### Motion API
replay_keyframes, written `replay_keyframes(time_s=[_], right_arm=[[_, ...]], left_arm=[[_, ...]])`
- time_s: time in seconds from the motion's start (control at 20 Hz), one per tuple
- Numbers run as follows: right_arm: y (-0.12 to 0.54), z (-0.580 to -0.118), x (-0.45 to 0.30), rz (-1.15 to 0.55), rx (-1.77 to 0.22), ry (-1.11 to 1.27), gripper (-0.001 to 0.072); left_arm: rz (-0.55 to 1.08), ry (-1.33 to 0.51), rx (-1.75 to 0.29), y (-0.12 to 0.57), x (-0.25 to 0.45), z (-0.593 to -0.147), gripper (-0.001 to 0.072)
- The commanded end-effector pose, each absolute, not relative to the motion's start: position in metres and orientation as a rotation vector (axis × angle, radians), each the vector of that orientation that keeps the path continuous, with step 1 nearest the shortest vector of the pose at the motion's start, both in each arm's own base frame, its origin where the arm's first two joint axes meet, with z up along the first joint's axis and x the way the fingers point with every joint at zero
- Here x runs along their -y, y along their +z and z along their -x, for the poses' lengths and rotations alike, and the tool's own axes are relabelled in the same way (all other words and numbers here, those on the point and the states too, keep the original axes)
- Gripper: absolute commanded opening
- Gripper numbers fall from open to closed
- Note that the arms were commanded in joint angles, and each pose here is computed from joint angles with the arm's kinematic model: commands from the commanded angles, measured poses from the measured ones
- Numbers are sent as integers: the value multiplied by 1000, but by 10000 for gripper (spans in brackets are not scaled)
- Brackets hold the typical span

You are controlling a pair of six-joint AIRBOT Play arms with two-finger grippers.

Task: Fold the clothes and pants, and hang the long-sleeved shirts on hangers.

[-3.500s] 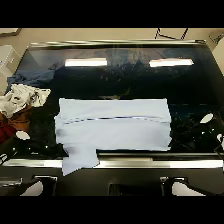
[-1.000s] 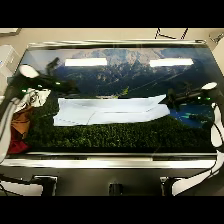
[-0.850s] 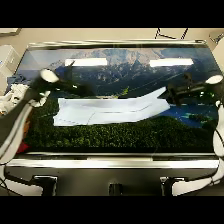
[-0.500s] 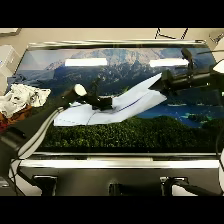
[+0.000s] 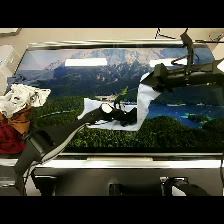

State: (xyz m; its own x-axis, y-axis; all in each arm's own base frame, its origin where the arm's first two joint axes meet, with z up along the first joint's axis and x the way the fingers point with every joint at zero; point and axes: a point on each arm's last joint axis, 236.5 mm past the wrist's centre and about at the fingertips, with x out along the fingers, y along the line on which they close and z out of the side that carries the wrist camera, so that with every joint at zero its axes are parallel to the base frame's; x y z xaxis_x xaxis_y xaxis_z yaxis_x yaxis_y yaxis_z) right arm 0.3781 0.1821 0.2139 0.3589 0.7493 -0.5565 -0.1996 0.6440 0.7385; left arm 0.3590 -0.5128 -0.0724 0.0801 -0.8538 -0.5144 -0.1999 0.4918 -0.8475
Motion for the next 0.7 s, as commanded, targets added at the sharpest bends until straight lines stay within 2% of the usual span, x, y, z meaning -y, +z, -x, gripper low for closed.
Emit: replay_keyframes(time_s=[0.0, 0.1, 0.2, 0.4, 0.55, 0.65], right_arm=[[210, -387, -183, -644, -1026, 649, 50], [200, -394, -197, -667, -1047, 676, 50], [180, -404, -226, -652, -1067, 712, 51], [123, -416, -318, -759, -1162, 823, 51], [58, -421, -379, -883, -1257, 803, 52], [7, -414, -408, -925, -1338, 763, 52]], left_arm=[[1044, -642, -1364, -69, 520, -374, 19], [921, -661, -1288, -59, 482, -407, 18], [803, -607, -1232, -41, 412, -450, 18], [623, -388, -1052, 38, 215, -519, 18], [590, -238, -854, 132, 90, -520, 19], [592, -200, -743, 192, 48, -498, 20]])
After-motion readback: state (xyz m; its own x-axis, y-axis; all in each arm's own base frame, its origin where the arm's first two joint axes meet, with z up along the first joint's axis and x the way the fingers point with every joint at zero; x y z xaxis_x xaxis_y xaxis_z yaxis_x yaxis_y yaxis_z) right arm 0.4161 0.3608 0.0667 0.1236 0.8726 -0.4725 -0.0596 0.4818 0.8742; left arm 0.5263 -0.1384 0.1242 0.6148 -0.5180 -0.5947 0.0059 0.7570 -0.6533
